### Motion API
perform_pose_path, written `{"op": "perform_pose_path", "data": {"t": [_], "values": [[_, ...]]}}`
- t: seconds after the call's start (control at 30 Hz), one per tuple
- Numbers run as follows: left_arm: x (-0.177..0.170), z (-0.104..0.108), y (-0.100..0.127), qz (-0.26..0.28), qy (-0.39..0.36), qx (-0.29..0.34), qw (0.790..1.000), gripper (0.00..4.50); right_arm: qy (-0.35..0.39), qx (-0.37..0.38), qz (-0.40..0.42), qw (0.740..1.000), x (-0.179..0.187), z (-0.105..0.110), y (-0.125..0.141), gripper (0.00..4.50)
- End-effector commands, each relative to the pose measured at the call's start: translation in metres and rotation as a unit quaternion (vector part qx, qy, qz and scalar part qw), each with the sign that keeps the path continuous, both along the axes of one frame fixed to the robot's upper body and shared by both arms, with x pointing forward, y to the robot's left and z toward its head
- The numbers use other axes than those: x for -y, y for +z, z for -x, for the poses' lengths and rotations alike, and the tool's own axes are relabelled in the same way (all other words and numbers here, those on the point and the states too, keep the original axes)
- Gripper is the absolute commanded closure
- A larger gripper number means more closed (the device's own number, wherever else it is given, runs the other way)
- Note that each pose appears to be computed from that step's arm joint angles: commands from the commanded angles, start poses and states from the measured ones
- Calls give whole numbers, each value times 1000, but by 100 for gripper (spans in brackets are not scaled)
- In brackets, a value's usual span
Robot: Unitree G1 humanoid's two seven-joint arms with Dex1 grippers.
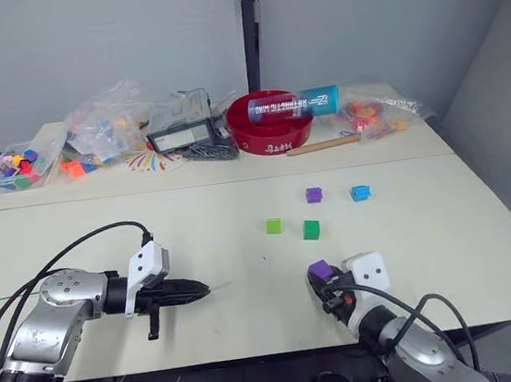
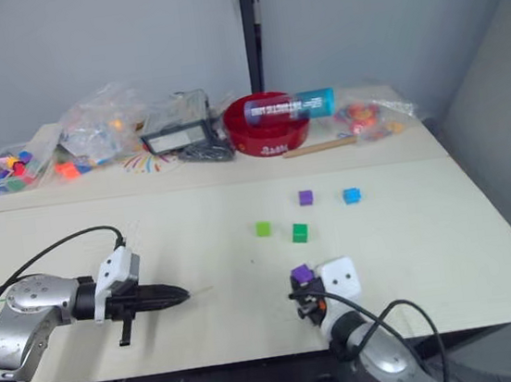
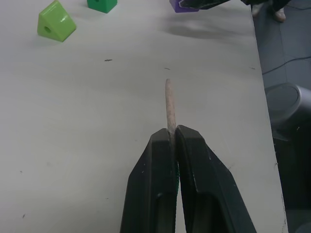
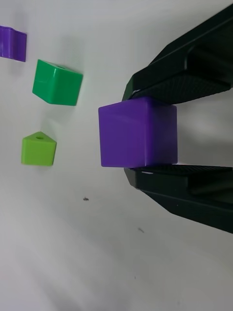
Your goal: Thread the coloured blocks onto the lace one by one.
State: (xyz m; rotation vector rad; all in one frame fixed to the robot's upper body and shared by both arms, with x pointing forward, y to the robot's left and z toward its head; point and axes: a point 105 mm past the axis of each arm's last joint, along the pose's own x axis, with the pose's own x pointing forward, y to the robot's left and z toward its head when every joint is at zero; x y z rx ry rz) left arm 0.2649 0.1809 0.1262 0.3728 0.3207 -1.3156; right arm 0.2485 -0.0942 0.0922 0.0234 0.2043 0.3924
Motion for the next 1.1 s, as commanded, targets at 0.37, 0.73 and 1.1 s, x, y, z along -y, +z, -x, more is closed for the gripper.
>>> {"op": "perform_pose_path", "data": {"t": [0.37, 0.73, 1.1], "values": [[-7, 0, 9, -14, -6, 13, 1000, 450, 29, -13, -23, 999, -5, 0, -9, 161], [-6, 3, 8, -6, 6, 18, 1000, 450, 283, 51, 37, 957, 21, 7, 40, 2], [-2, 14, 11, -9, 2, 19, 1000, 450, 556, 46, 178, 811, 19, -22, 39, 2]]}}
